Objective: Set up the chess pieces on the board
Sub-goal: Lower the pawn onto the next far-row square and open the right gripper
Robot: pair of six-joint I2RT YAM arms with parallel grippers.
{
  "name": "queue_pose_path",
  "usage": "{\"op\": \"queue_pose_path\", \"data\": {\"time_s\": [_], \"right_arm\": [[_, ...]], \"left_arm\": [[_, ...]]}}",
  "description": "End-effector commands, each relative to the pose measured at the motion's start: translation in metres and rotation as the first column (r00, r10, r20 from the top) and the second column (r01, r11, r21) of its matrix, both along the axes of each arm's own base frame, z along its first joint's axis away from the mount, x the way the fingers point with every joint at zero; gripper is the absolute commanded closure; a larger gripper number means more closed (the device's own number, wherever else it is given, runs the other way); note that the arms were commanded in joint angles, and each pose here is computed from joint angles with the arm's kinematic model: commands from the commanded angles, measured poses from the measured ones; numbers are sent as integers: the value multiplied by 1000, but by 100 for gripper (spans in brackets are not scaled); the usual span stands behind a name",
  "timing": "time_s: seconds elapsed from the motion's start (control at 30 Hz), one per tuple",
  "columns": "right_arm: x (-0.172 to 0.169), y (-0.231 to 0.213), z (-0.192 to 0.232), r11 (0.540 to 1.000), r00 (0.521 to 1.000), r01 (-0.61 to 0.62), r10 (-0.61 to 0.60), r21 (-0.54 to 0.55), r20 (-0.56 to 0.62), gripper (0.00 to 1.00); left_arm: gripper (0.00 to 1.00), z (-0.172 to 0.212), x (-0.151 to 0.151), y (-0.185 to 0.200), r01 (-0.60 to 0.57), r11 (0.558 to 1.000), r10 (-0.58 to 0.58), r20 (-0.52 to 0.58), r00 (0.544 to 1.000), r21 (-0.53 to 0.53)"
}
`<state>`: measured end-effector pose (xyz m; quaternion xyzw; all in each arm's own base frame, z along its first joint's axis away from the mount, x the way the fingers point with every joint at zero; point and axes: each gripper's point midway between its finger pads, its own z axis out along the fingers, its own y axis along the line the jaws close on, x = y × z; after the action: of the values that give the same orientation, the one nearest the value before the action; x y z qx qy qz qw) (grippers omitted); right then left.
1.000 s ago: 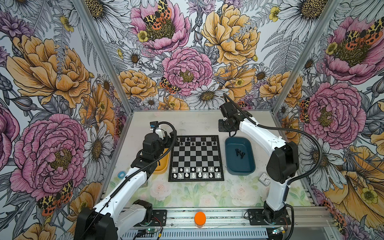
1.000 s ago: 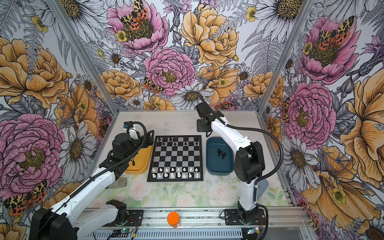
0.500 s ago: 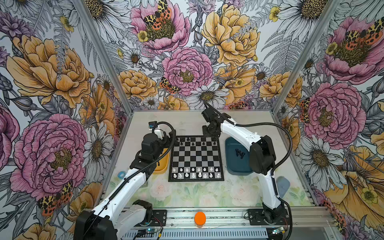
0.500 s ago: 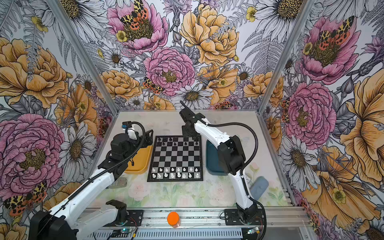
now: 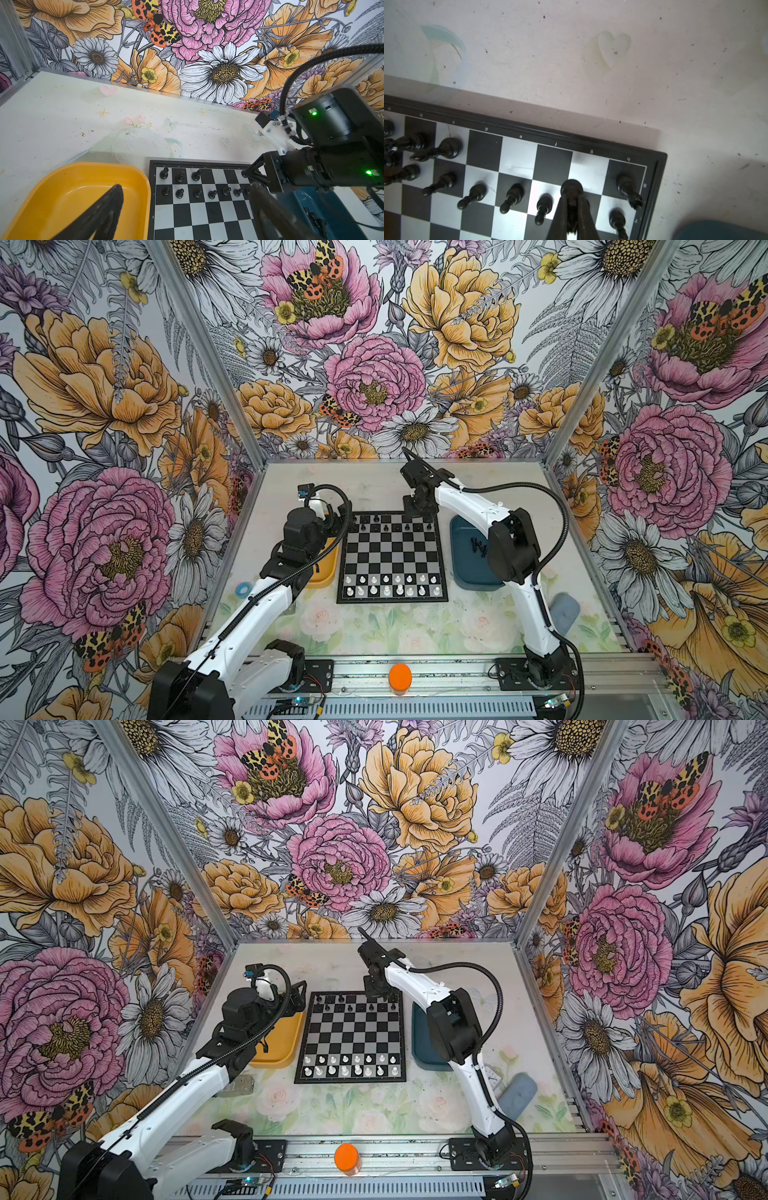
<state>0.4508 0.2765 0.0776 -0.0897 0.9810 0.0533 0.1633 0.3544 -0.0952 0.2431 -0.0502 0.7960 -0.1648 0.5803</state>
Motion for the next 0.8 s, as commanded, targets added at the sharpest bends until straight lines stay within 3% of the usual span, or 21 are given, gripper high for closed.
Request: {"op": "queue_pose_path", "data": {"time_s": [0.0, 0.77], "right_arm": [[8, -5, 2, 1000, 1000, 7, -6, -14, 15, 100], [11, -16, -19, 999, 999, 21, -22, -31, -30, 100]], "left_arm": [[4, 0, -1, 4, -4, 1000, 4, 7, 1000, 11], [4, -2, -1, 4, -5, 1000, 5, 3, 1000, 12]]}}
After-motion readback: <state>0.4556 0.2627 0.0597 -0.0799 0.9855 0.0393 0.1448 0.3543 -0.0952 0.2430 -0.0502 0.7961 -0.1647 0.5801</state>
